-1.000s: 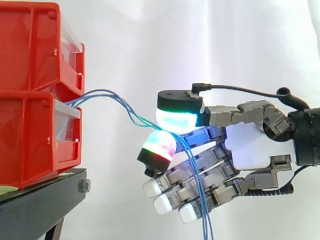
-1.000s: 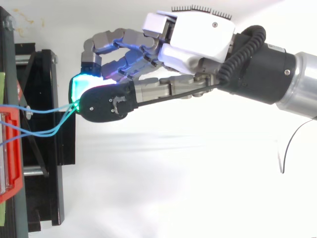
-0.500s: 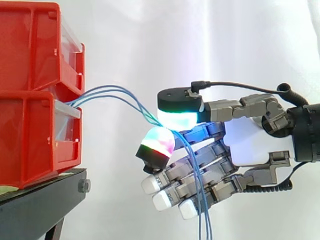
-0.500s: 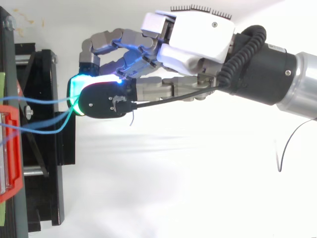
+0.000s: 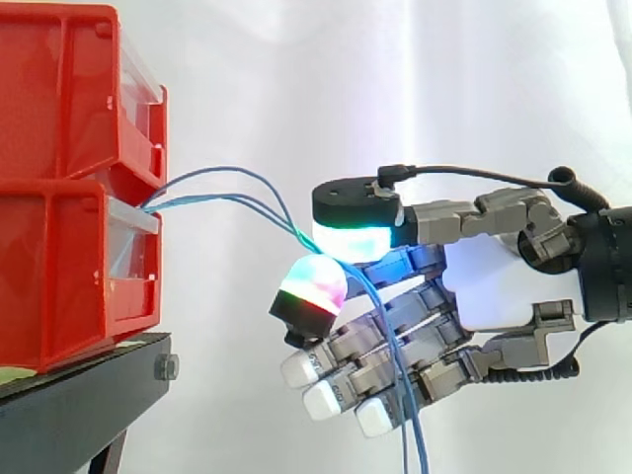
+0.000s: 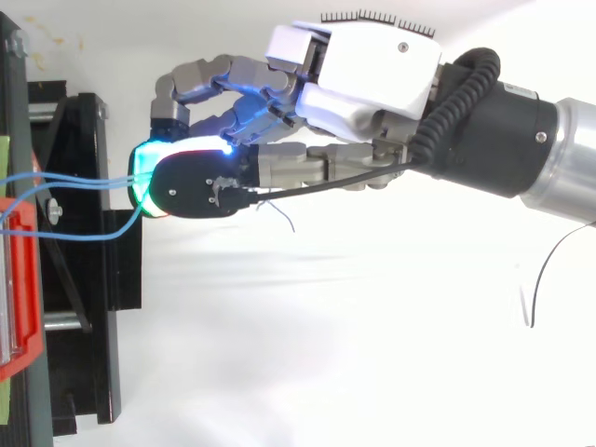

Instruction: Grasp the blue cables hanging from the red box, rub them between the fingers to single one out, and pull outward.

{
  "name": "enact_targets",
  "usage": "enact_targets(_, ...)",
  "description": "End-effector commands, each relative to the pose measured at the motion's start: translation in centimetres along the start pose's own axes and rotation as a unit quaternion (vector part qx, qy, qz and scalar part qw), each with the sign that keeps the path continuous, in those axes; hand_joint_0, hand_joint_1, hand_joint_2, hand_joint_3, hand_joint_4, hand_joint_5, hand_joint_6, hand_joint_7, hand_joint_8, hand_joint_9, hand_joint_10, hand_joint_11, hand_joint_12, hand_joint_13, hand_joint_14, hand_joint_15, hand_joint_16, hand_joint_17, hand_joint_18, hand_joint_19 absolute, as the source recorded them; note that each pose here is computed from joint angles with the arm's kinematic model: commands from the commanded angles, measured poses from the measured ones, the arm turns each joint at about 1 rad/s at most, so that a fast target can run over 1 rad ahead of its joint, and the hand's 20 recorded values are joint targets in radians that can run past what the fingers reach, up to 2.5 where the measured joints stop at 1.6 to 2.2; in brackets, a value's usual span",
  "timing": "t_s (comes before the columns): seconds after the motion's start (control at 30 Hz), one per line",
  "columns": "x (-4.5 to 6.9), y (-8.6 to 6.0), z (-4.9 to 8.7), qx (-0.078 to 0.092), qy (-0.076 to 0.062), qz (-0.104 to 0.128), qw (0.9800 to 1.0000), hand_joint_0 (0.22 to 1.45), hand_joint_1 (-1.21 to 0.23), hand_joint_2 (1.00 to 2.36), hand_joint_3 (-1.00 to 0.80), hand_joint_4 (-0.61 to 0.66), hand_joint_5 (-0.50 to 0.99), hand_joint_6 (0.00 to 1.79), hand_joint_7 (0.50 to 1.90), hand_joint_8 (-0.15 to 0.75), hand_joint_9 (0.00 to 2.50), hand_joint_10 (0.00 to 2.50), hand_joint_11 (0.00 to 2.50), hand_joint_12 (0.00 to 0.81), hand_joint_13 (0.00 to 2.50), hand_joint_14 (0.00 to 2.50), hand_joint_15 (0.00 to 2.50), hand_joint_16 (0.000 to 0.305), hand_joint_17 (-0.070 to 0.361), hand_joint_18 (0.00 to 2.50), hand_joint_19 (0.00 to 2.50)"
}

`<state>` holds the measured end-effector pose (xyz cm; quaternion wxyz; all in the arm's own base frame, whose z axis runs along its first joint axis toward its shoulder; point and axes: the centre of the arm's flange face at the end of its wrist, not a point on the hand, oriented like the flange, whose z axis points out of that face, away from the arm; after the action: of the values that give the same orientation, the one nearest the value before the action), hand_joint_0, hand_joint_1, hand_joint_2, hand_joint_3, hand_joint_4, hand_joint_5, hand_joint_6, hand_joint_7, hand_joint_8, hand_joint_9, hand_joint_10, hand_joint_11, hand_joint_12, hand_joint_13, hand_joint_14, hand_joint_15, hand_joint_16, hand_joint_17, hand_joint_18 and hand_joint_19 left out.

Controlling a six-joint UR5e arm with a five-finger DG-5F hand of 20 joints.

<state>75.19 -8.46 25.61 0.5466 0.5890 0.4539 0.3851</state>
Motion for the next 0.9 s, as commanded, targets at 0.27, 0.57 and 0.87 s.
enact_targets(0.27,0.01,0.00,0.02,-0.001,0.000,-0.001,1.0000,0.61,-0.86,1.00,-0.14,0.32,-0.13,0.50,1.11,0.282,0.76,0.01,0.39,0.396,0.69,0.01,0.34,0.057,0.128,0.60,0.47)
enact_targets(0.57,0.01,-0.02,0.00,0.000,0.000,0.000,1.0000,0.54,-0.74,1.01,-0.39,0.27,-0.14,0.50,1.12,0.242,0.73,0.01,0.40,0.347,0.65,0.01,0.35,0.046,0.104,0.52,0.52)
enact_targets(0.87,0.01,-0.02,0.00,0.000,0.000,0.000,1.0000,0.51,-0.59,1.00,-0.48,0.30,-0.13,0.50,1.12,0.261,0.80,0.01,0.40,0.354,0.70,0.01,0.36,0.049,0.110,0.56,0.52)
